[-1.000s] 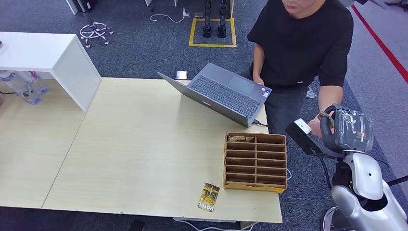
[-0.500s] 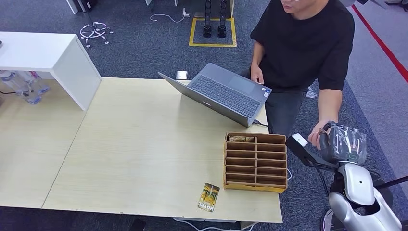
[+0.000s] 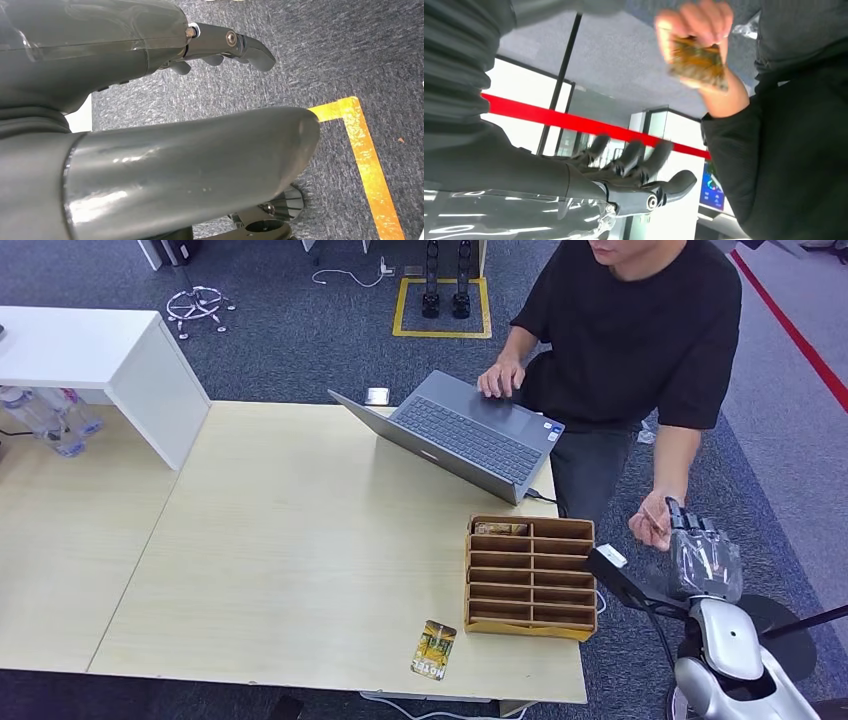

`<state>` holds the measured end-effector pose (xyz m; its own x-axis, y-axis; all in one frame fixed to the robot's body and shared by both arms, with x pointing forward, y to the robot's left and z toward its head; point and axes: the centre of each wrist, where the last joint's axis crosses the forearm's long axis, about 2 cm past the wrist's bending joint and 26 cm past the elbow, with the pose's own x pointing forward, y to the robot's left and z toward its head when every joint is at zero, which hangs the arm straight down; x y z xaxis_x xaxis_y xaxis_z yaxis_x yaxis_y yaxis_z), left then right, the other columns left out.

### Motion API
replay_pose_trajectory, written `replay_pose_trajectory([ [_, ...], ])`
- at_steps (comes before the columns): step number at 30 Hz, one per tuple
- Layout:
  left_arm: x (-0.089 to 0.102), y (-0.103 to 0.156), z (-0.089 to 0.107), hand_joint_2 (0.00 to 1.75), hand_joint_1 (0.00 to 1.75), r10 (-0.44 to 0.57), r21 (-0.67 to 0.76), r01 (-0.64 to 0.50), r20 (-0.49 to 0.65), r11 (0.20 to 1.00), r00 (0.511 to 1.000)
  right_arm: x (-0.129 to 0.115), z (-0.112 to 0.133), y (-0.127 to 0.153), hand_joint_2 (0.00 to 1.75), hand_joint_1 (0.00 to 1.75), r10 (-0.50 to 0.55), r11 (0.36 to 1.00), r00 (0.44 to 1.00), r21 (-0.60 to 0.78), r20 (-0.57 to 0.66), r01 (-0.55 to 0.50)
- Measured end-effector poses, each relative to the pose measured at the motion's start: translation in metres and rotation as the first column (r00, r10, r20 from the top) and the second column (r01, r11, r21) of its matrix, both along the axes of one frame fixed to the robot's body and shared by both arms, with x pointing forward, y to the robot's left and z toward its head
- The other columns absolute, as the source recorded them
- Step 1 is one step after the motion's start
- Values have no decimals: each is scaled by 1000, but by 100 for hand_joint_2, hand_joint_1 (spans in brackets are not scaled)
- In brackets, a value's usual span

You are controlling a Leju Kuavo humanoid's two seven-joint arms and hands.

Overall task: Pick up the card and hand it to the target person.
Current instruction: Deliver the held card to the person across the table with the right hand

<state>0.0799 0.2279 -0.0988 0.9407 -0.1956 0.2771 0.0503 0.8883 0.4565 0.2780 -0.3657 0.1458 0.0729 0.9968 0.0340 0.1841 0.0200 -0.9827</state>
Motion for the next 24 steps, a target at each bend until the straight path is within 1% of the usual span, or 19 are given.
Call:
replay_pose_trajectory([
  [6, 0, 0, 0, 0, 0, 0, 1, 0, 0, 1000, 1000, -1, -1, 2, 175, 0, -15, 996, 1000, 86, 28, 12],
  [11, 0, 0, 0, 0, 0, 1, 4, -1, -1, 1000, 1000, -1, 11, 3, 175, 0, -51, 977, 985, 212, 163, 15],
  [16, 0, 0, 0, 0, 0, 3, 6, -3, -1, 1000, 1000, -2, 22, 6, 175, 0, -66, 958, 971, 287, 228, -3],
  [18, 0, 0, 0, 0, 0, 4, 9, -4, -2, 1000, 1000, -2, 28, 8, 175, 0, -80, 921, 960, 387, 268, -31],
  [21, 0, 0, 0, 0, 0, 8, 16, -8, -1, 1000, 1000, -3, 41, 14, 175, 0, -106, 819, 946, 566, 305, -91],
  [22, 0, 0, 0, 0, 0, 9, 17, -9, 0, 1000, 1000, -4, 45, 16, 175, 0, -106, 793, 944, 600, 313, -110],
  [24, 0, 0, 0, 0, 0, 9, 19, -9, 0, 1000, 1000, -5, 53, 21, 175, 0, -101, 765, 936, 628, 336, -143],
])
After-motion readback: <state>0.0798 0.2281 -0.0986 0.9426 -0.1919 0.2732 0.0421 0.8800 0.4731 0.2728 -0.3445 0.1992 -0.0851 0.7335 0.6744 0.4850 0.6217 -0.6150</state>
